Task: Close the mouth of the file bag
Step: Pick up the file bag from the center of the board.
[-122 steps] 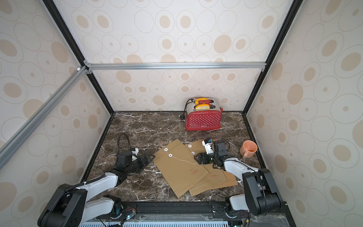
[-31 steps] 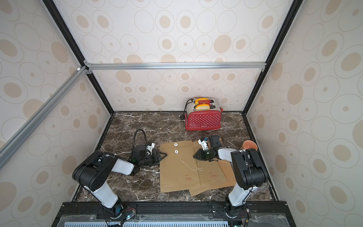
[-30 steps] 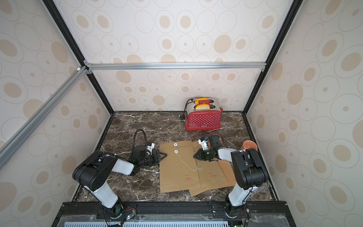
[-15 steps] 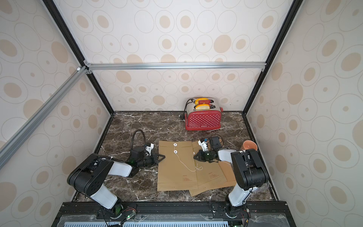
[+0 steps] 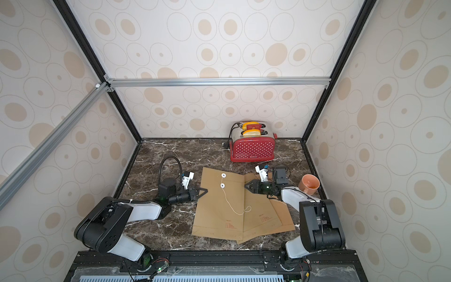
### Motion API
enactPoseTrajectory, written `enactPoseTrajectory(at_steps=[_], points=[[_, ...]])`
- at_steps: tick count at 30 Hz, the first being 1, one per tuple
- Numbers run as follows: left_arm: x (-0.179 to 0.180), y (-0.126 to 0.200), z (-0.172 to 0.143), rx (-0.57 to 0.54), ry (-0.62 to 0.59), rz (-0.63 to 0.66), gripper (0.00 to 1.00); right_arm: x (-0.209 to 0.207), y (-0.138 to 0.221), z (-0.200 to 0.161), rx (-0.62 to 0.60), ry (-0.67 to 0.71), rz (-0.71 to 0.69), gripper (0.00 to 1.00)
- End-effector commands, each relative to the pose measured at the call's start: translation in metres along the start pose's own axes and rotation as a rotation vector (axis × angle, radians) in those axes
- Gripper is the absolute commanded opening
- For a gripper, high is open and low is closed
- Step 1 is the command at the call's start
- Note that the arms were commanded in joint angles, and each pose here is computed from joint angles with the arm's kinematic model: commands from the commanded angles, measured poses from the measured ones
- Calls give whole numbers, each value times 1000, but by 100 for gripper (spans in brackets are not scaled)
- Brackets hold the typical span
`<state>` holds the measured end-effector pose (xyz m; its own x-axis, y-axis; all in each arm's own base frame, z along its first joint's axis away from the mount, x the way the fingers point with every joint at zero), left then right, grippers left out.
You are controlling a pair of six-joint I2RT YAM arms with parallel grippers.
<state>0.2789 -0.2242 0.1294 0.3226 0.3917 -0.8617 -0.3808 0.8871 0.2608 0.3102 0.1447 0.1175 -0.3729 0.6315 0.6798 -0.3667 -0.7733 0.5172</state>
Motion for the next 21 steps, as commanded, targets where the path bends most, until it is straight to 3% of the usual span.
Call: enactPoseTrajectory(at_steps=[1,5,13,21], points=[[-52,5,32,-73,-176,-147,0,7,16,16,-56,11,84,49],[-96,14,59,-147,-277,-243,0,22,35,40,-159,53,151,55],[-191,44,106,-285,-541,-369,0,95,83,91,-312,280,298,61],[-239,62,120,-304,-657,-404,0,155,129,122,-453,484,374,59]])
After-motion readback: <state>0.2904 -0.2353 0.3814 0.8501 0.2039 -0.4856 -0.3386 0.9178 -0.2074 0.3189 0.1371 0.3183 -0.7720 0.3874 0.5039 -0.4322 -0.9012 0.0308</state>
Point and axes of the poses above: each gripper's point midway between its finger pads, its own y axis back along the fingers, its own x axis along the line the jaws close on, z = x × y, the point moved 3 cm from there along y, back along the fingers
